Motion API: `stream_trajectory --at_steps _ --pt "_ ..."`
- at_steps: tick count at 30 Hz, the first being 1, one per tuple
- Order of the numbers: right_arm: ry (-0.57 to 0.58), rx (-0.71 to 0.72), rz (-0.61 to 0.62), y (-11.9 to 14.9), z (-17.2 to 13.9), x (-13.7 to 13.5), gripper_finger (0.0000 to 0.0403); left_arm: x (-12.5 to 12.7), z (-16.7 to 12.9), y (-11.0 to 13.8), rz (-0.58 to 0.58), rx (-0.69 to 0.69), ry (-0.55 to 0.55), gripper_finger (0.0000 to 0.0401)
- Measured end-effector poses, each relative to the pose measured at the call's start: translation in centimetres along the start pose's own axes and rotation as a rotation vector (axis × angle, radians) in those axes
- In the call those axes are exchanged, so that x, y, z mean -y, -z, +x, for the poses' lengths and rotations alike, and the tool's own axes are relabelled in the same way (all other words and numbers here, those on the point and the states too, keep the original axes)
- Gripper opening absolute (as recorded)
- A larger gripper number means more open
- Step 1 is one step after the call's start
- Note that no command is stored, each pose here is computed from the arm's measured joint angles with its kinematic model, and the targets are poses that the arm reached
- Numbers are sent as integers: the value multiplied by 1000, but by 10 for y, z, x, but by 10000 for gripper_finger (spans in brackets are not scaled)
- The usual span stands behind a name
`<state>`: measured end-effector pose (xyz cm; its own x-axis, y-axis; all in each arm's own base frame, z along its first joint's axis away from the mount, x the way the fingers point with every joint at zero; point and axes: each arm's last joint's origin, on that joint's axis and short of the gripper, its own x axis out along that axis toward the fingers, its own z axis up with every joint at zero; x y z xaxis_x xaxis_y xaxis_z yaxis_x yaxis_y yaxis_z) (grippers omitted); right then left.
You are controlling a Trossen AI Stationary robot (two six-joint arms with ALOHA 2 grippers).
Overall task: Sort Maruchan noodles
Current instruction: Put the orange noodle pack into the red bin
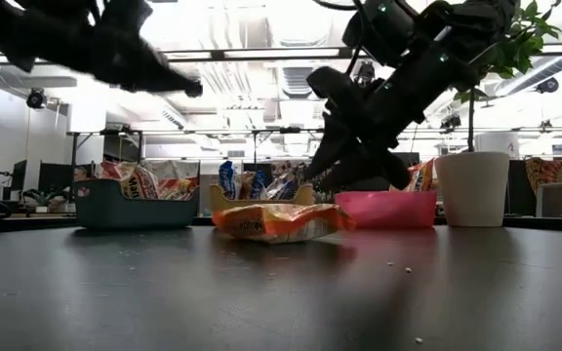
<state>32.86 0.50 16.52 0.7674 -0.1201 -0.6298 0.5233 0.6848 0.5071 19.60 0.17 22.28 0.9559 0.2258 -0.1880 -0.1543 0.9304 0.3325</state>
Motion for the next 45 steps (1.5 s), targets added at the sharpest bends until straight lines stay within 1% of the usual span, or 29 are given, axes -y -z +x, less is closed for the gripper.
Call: stream_trajectory --at_steps 3,5,10,13,17,21,28,34,39,43,45 --pt "19 -26 5 1 0 1 122 12 11 19 -54 -92 130 1" --pt "-2 -39 15 0 -1 -1 131 19 21 30 -65 -124 167 1" --pt "-30 -68 39 0 -4 -2 160 31 43 50 -58 -170 182 1" --pt "-18 -103 55 1 -6 -1 177 38 55 63 -54 -189 188 1" --pt "-17 -124 94 3 -6 0 203 47 66 80 -55 -229 197 1" --pt "-20 -139 111 4 -6 0 236 52 72 91 -75 -243 197 1" --pt "-16 -137 144 4 -6 0 283 56 75 102 -93 -283 202 1" --pt "-13 -135 152 4 -6 0 314 57 76 107 -111 -309 201 1" --pt "-12 -135 143 4 -6 0 328 56 74 97 -118 -260 225 1" --pt "-6 -126 134 4 -6 1 331 53 73 88 -81 -195 225 1" --pt "2 -116 133 3 -6 1 331 52 73 87 -60 -188 209 1"
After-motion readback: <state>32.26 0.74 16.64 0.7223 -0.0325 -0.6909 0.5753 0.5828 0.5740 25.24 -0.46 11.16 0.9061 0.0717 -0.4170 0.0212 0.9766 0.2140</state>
